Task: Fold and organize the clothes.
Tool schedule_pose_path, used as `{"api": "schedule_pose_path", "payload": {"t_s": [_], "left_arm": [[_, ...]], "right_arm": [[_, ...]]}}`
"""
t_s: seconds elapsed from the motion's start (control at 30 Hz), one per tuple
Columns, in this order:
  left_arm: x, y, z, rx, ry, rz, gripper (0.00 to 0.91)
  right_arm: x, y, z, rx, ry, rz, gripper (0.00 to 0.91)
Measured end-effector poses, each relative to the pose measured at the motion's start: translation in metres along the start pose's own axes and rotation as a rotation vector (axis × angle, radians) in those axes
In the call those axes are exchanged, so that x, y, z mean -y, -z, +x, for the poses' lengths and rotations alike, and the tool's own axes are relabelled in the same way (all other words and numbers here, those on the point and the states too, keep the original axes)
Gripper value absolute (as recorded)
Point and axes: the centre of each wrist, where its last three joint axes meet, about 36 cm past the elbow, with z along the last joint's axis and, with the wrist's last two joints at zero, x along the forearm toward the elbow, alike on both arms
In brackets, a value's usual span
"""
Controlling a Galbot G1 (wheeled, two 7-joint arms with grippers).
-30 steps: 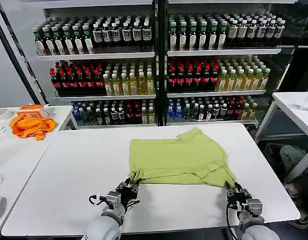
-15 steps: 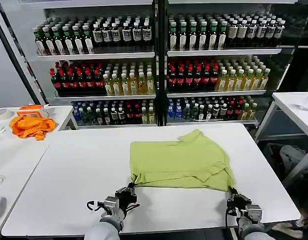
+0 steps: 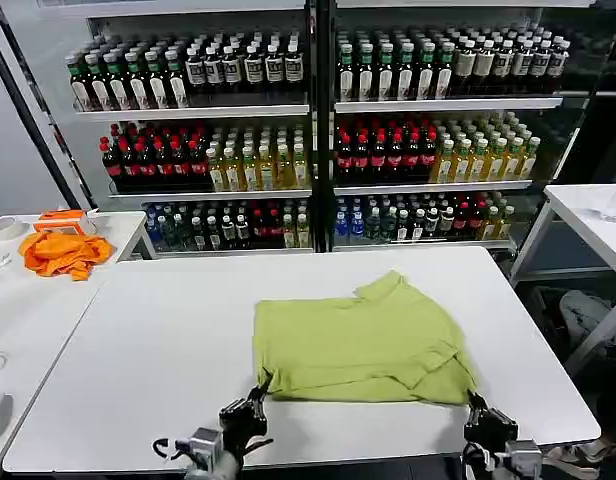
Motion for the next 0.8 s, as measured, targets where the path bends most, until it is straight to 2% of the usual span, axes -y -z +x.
{"api": "schedule_pose_path", "payload": {"t_s": [0.03, 0.07, 0.1, 0.23, 0.27, 0.33, 0.37, 0.8], "left_arm": [[0.002, 0.0, 0.004, -0.002, -0.001, 0.002, 0.02], [0.003, -0.001, 0.009, -0.004, -0.003, 0.006, 0.02], [0.005, -0.001, 0.012, -0.006, -0.005, 0.009, 0.02], [0.007, -0.002, 0.025, -0.013, -0.006, 0.023, 0.02], [0.008, -0.002, 0.027, -0.014, -0.005, 0.024, 0.06], [0.007, -0.001, 0.031, -0.014, -0.004, 0.022, 0.373], [0.006, 0.0, 0.033, -0.011, -0.003, 0.017, 0.907], [-0.016, 0.018, 0.035, 0.031, 0.053, -0.053, 0.907]], "right_arm": [[0.001, 0.0, 0.001, -0.002, -0.005, 0.005, 0.0], [0.002, 0.0, 0.002, -0.004, -0.01, 0.009, 0.121], [0.003, 0.0, 0.004, -0.006, -0.013, 0.013, 0.907], [0.006, 0.002, 0.008, -0.006, -0.029, 0.026, 0.907], [0.007, 0.002, 0.01, -0.005, -0.033, 0.03, 0.907], [0.008, 0.004, 0.012, 0.002, -0.039, 0.036, 0.907], [0.009, 0.006, 0.013, 0.007, -0.041, 0.038, 0.907], [0.014, 0.04, 0.014, 0.098, -0.045, 0.037, 0.907]]}}
